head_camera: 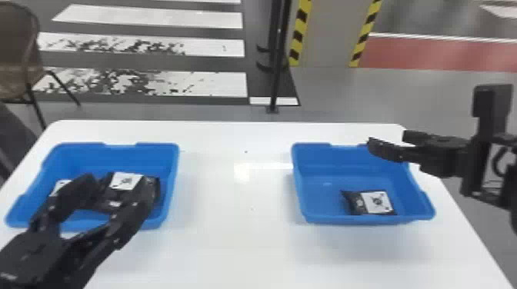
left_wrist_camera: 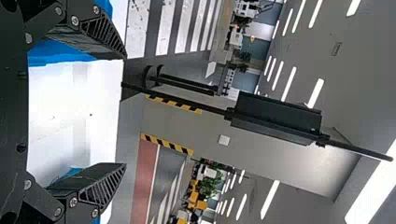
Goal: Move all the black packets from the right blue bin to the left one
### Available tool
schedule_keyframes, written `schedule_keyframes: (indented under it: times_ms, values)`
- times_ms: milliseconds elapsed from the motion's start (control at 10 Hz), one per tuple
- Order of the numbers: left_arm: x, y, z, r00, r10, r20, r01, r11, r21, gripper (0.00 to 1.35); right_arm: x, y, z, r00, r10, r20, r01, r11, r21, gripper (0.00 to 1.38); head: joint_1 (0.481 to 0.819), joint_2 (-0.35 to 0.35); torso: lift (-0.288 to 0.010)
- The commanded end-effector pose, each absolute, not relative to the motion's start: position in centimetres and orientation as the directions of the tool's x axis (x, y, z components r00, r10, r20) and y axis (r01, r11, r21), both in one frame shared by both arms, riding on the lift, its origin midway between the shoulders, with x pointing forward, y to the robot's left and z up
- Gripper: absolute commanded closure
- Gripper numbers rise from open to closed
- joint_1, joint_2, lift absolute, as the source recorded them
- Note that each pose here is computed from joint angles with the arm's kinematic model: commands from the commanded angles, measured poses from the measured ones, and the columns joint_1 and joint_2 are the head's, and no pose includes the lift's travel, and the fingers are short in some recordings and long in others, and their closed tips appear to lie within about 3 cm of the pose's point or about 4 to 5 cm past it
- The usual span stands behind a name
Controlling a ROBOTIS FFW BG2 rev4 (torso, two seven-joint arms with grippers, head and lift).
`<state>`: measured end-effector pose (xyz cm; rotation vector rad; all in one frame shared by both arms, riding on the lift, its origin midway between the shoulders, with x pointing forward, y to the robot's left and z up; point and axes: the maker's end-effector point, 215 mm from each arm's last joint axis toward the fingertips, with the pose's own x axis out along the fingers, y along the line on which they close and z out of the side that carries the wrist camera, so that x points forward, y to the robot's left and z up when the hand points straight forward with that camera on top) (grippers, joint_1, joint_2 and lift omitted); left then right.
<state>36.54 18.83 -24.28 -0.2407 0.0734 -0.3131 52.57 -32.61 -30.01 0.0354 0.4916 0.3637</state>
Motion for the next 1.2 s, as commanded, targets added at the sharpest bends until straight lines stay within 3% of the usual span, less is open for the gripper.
schedule_keyframes:
  times_ms: [0, 200, 500, 1100]
  values:
    - [36.5, 18.8, -24.6, 0.947, -0.317, -0.046, 0.297, 0.922, -0.248, 0.23, 52.1, -37.0, -30.7, 0.812, 0.254, -0.526, -0.229, 0.967, 0.115, 0.11, 0.695, -0.151, -0.14]
    - [36.6, 18.5, -25.0, 0.943, -0.327, -0.059, 0.303, 0.919, -0.253, 0.23, 50.2, -37.8, -32.8, 0.748, 0.242, -0.617, -0.153, 0.969, 0.195, 0.11, 0.695, -0.223, -0.14]
    - [36.7, 18.1, -25.0, 0.938, -0.342, -0.06, 0.317, 0.913, -0.257, 0.23, 47.0, -37.9, -38.4, 0.653, 0.205, -0.729, -0.005, 0.964, 0.266, 0.11, 0.695, -0.258, -0.14]
    - [36.5, 17.5, -26.5, 0.924, -0.366, -0.108, 0.326, 0.905, -0.273, 0.23, 49.6, -36.7, -42.2, 0.626, 0.222, -0.748, -0.026, 0.964, 0.264, 0.11, 0.695, -0.255, -0.14]
